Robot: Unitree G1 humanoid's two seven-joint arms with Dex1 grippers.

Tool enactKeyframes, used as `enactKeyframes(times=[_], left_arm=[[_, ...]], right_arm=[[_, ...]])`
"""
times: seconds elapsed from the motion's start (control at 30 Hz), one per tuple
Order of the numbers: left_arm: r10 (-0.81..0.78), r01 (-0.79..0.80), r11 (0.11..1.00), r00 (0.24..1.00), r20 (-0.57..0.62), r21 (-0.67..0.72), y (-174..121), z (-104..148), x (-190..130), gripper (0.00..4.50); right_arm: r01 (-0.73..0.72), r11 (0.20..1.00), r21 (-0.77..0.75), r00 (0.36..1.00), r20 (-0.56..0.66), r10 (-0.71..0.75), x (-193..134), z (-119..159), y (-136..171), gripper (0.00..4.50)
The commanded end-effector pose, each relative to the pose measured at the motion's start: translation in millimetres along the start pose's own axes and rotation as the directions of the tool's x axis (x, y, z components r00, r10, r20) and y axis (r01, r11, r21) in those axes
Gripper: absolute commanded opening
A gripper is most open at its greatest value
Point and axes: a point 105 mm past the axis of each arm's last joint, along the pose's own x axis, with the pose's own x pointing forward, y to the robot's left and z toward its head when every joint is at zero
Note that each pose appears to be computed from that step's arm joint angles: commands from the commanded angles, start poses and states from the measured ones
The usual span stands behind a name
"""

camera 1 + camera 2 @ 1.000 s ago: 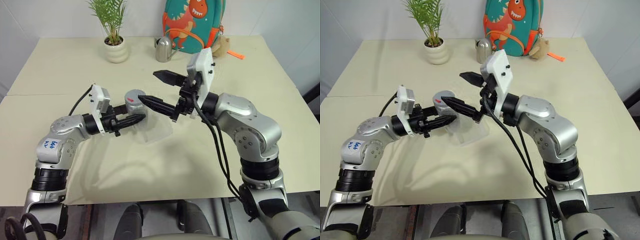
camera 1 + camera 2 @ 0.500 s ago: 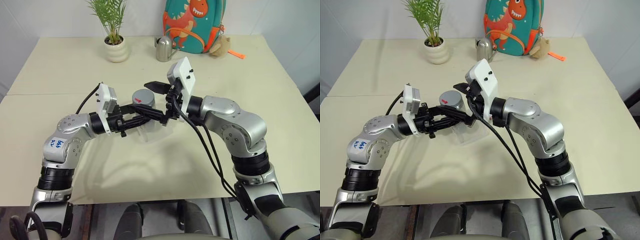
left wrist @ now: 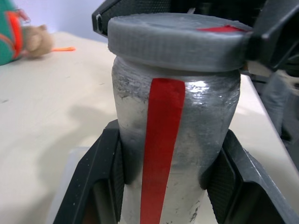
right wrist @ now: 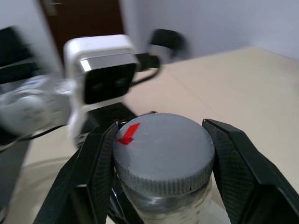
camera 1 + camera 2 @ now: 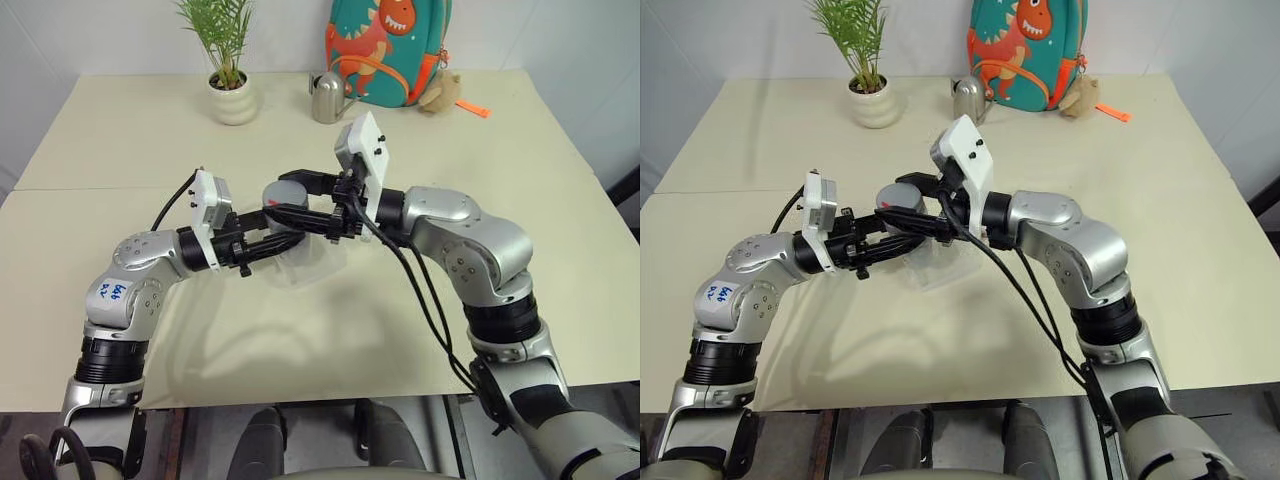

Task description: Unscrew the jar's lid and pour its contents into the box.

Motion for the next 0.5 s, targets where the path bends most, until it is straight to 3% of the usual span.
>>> enactKeyframes(times=[0.03,0.13,0.33,0.5], left_arm=[[-0.122,0.121,0.992,0.992,0.03,0.025,-7.2,16.3,0.4,1.88],[-0.217,0.216,0.976,0.976,0.025,0.033,-14.1,20.3,3.8,1.88],[-0.312,0.311,0.95,0.95,0.027,0.041,-28.6,19.0,5.6,1.88],[-0.295,0.293,0.955,0.955,0.037,0.048,-26.4,20.6,4.4,1.88]], right_arm=[[-0.262,0.96,-0.093,0.961,0.059,0.268,-11.5,37.5,22.1,2.55],[-0.395,0.914,-0.087,0.915,0.056,0.4,-16.3,56.3,26.3,2.55],[-0.497,0.864,-0.078,0.865,0.032,0.5,-11.5,65.1,35.2,2.55],[-0.473,0.875,-0.098,0.878,0.024,0.478,-9.7,60.1,33.2,2.55]])
